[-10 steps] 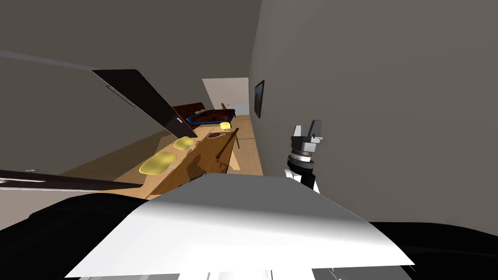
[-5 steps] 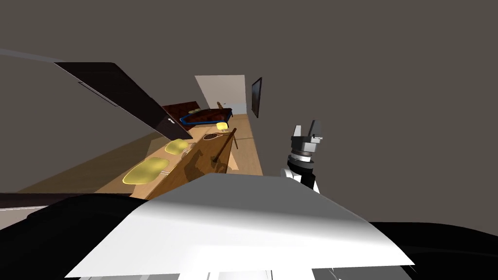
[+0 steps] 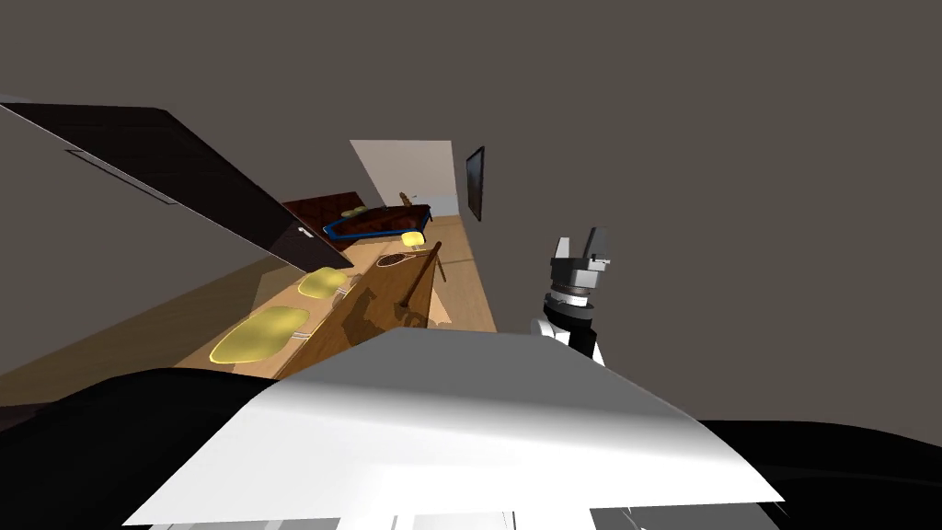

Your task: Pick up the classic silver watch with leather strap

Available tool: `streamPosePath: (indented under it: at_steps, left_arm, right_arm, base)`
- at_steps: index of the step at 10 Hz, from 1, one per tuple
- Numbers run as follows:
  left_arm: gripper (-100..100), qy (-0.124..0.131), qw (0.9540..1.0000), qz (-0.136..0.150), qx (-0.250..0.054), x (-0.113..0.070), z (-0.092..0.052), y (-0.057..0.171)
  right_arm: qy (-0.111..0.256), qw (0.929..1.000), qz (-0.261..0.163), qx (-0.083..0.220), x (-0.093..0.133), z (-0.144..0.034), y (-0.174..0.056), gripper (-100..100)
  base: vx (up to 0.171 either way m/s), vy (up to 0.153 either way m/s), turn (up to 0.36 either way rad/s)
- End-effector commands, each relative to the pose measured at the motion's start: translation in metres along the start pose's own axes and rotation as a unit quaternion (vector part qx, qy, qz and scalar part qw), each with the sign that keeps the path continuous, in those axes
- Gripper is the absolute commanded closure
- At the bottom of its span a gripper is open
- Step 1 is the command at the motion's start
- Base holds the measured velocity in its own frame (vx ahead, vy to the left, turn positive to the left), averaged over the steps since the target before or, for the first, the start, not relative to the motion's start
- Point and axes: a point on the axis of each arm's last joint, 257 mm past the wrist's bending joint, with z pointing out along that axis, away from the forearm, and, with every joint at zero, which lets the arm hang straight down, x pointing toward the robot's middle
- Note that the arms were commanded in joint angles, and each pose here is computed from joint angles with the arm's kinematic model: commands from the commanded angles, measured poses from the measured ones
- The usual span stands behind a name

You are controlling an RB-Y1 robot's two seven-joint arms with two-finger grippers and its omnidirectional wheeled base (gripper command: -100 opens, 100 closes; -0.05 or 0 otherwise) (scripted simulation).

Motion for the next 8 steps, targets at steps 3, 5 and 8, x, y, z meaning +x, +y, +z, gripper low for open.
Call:
streamPosePath:
  at_steps: [3, 5, 8]
  left_arm:
    - [-100, -0.005, 0.9997, -0.020, 0.016, -0.0045, 0.0061, -0.0067]
    - [-100, -0.006, 0.9996, -0.021, 0.018, -0.0052, 0.0068, -0.0074]
    - [100, -0.006, 0.9996, -0.022, 0.017, -0.0049, 0.0073, -0.0063]
  right_arm:
    - [0.000, 1.0000, 0.000, 0.000, 0.0000, 0.0000, 0.0000, 0]
    - [0.000, 1.0000, 0.000, 0.000, 0.0000, 0.0000, 0.0000, 0]
    - [0.000, 1.0000, 0.000, 0.000, 0.0000, 0.0000, 0.0000, 0]
  base:
    - [-0.054, 0.008, -0.135]
    - [-0.054, 0.010, -0.112]
    - [-0.003, 0.000, 0.002]
